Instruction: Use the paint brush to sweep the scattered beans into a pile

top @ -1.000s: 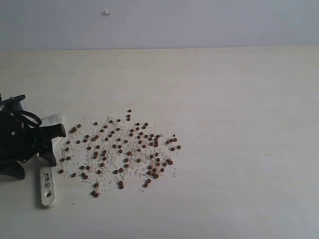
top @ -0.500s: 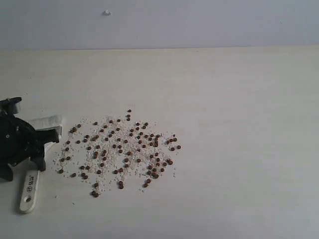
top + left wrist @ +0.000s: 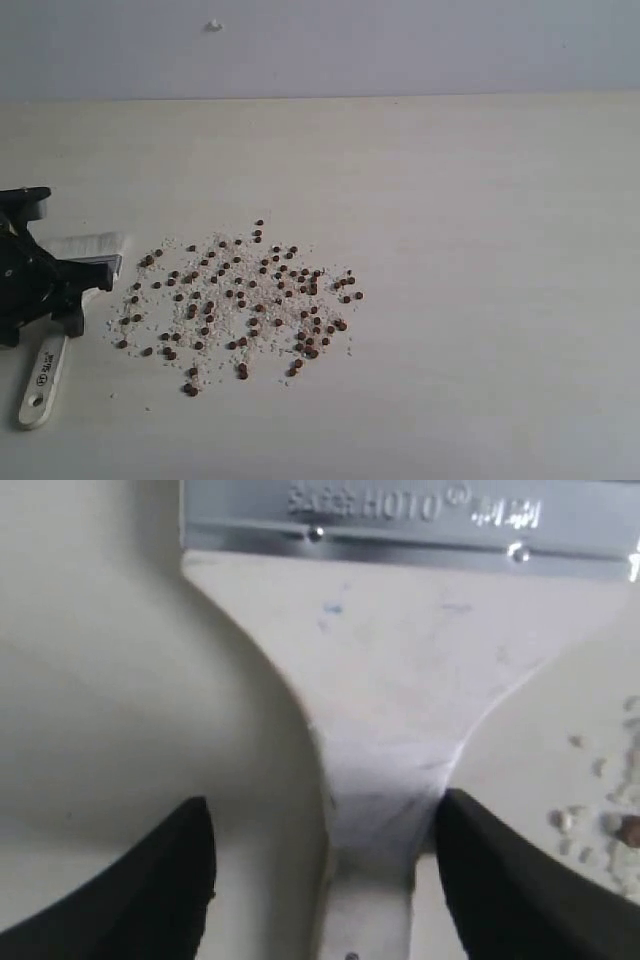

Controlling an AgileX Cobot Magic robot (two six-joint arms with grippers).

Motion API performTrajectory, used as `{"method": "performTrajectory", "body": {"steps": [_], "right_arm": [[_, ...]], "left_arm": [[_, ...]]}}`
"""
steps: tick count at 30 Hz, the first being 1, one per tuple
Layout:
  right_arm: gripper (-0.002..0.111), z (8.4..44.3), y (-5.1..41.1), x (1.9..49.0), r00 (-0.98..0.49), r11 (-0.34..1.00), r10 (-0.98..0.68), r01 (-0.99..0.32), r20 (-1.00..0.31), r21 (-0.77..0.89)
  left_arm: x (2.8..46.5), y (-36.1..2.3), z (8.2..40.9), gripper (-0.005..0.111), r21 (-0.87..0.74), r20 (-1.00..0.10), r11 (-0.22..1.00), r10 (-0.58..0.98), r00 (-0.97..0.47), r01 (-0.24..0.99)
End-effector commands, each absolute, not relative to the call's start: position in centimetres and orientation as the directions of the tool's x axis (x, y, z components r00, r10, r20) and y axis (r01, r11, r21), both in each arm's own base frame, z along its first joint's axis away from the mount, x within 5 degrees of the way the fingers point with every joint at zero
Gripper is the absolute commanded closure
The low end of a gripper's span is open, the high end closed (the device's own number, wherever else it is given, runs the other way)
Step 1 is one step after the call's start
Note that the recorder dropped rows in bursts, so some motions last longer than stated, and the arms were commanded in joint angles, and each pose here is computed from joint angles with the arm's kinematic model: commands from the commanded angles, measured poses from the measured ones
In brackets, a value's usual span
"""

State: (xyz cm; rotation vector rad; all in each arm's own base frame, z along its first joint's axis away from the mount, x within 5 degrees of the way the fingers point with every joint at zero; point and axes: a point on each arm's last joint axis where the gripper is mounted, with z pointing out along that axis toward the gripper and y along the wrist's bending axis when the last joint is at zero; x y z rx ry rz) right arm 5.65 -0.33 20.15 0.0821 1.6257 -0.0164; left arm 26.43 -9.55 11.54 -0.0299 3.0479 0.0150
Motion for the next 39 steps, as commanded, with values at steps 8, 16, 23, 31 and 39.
{"method": "performTrajectory", "body": {"steps": [8, 16, 23, 31, 39], "right_arm": [[0.108, 20.1, -0.3, 5.6, -0.043, 0.998, 0.035, 0.061, -0.998, 0.033], [0.108, 20.1, -0.3, 5.6, -0.043, 0.998, 0.035, 0.061, -0.998, 0.033], [0.108, 20.1, -0.3, 5.6, -0.041, 0.997, 0.056, 0.06, -0.998, 0.053], [0.108, 20.1, -0.3, 5.6, -0.041, 0.997, 0.056, 0.06, -0.998, 0.053], [0.108, 20.1, -0.3, 5.6, -0.041, 0.997, 0.056, 0.06, -0.998, 0.053]], "left_arm": [[25.9, -10.5, 11.4, 0.052, 0.028, -0.078, 0.994, 0.108, -0.991, 0.106], [25.1, -12.8, 11.4, 0.052, 0.016, -0.103, 0.991, 0.137, -0.985, 0.136], [24.9, -12.7, 11.4, 0.052, 0.018, -0.078, 1.0, 0.004, -0.997, 0.003], [24.8, -12.5, 11.3, 0.057, 0.033, -0.068, 0.999, 0.024, -0.997, 0.022], [24.6, -12.0, 11.2, 0.074, 0.051, -0.043, 0.998, 0.036, -0.998, 0.034]]}}
